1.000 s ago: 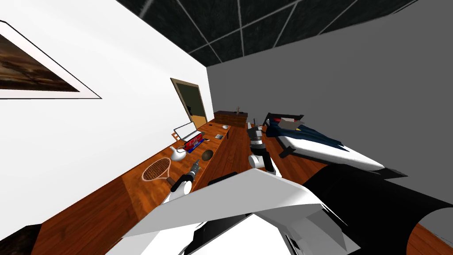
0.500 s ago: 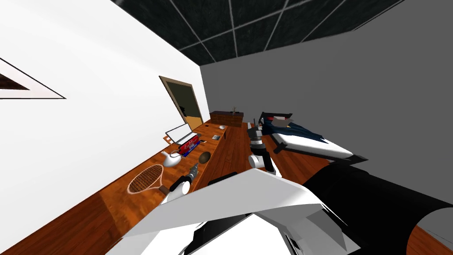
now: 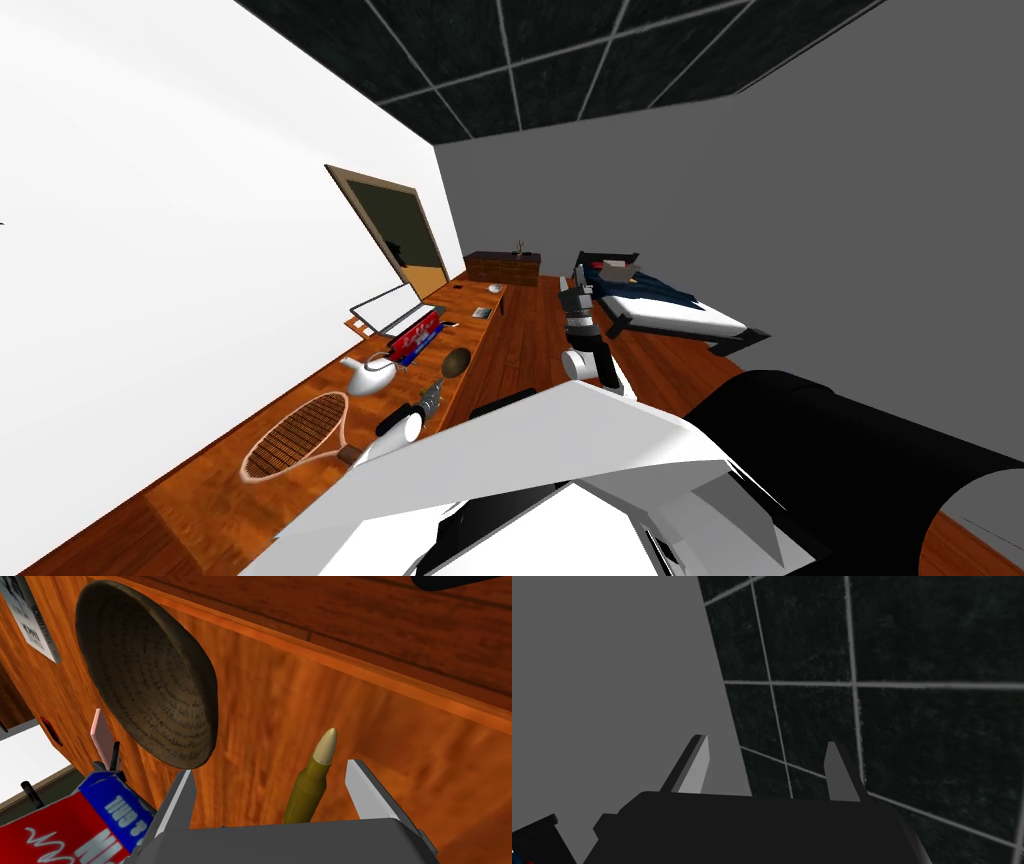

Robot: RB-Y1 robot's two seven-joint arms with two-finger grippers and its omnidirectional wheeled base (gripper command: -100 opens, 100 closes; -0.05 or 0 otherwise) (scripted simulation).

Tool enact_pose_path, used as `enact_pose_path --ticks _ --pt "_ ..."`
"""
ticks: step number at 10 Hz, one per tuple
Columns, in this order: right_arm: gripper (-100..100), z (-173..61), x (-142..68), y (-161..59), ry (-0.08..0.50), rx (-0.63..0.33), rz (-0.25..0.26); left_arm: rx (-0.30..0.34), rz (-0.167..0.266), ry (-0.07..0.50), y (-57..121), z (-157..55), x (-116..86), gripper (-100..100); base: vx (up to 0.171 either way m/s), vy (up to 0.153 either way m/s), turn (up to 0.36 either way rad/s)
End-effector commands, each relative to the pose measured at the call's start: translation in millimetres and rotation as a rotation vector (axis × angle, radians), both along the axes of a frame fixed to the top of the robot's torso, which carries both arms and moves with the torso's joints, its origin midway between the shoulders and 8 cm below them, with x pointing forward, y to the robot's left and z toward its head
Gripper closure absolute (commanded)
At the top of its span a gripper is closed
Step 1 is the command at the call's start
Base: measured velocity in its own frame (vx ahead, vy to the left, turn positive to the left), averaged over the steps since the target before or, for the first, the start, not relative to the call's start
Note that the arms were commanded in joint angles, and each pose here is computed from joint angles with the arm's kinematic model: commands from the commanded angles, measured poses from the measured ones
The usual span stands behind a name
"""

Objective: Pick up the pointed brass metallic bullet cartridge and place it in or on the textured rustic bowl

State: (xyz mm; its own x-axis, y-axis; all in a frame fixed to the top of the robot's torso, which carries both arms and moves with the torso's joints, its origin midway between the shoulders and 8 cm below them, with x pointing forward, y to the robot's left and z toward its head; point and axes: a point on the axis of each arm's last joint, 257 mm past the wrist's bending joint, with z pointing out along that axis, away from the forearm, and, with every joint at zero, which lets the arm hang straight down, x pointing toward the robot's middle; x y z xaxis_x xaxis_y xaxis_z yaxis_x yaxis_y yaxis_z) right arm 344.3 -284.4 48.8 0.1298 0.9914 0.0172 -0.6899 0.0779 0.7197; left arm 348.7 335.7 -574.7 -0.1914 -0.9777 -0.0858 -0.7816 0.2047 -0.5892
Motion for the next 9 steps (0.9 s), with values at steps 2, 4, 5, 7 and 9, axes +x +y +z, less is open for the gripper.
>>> enact_pose_path --ticks 2,4,5,7,9 --pt "0 0 0 0 0.0 0.0 0.0 0.014 0.0 0.063 13.4 -12 -12 -100 0.011 0.015 -0.12" --pt "0 0 0 0 0.0 0.0 0.0 0.032 0.013 0.12 29.7 -23 -28 -100 0.012 0.012 -0.107" --pt "0 0 0 0 0.0 0.0 0.0 0.032 0.013 0.12 29.7 -23 -28 -100 0.012 0.013 -0.088" --pt "0 0 0 0 0.0 0.0 0.0 0.05 0.026 0.191 50.5 -33 -45 -100 0.015 0.019 -0.184" --pt "0 0 0 0 0.0 0.0 0.0 0.049 0.027 0.191 50.3 -33 -45 -100 0.012 0.013 -0.02"
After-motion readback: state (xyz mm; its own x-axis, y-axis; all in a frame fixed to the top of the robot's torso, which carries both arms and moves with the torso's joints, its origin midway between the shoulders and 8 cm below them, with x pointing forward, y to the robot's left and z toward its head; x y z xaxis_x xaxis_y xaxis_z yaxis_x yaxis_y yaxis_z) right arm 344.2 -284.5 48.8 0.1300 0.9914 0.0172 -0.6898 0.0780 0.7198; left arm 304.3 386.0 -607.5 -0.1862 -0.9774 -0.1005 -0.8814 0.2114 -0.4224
